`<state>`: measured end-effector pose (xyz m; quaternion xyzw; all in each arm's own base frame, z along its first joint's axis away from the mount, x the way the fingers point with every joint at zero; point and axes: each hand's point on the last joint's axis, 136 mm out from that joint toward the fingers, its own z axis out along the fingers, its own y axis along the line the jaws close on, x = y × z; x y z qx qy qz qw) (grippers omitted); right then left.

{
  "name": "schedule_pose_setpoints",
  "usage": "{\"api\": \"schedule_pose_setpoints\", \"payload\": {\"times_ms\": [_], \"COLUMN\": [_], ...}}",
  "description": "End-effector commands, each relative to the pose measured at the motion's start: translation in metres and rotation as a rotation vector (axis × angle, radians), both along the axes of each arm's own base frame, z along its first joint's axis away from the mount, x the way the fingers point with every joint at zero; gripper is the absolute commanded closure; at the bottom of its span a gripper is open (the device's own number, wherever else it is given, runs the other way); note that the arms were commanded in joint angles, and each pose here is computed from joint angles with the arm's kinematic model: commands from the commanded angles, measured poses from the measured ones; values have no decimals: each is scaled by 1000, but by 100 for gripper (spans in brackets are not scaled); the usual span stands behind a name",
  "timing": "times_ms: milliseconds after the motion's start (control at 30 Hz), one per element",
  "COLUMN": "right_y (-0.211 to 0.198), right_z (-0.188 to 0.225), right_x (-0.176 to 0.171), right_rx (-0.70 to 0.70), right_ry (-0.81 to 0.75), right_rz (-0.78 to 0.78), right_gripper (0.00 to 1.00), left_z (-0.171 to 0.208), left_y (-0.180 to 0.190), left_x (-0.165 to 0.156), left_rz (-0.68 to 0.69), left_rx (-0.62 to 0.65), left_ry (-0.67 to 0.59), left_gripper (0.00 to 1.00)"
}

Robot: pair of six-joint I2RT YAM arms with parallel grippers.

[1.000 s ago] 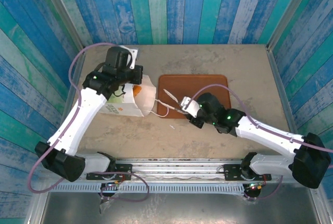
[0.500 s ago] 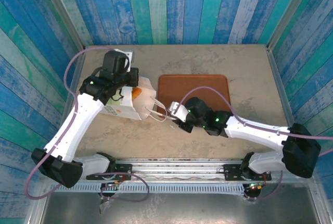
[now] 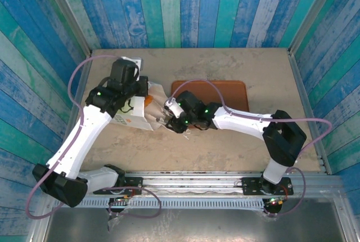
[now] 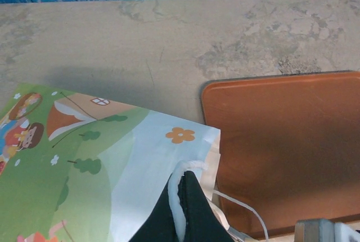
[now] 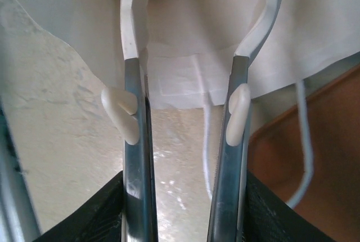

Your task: Take the fake bread out of the paper bag

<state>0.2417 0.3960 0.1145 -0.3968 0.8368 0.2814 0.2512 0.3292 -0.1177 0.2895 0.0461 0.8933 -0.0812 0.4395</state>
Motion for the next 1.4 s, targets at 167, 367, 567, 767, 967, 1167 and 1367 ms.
{"api": "schedule_pose_setpoints", "payload": {"times_ms": [167, 367, 567, 767, 967, 1167, 1367], "right_y": [46, 60, 66, 44, 9, -10, -11], "right_z": [37, 17, 26, 40, 36, 36, 45], "right_x": [2, 22, 27, 21, 20, 14, 14], "right_rx": [300, 287, 359, 326, 158, 96, 123], "right_ry": [160, 235, 215, 106, 20, -3, -1], "right_rz": [17, -39, -42, -34, -85, -120, -159], "right_gripper": [42, 41, 57, 68, 69, 69, 69], "left_z": [26, 26, 27, 21, 20, 30, 38], "left_y": [9, 9, 12, 16, 16, 13, 11], "left_x": [1, -1, -2, -2, -2, -2, -3], "left_rz": [33, 34, 41, 48, 43, 23, -1], "left_rx": [-4, -15, -3, 15, 17, 2, -4], "left_ry": [-122, -126, -139, -150, -170, -215, -254], "left_gripper": [100, 100, 100, 100, 100, 100, 100]}}
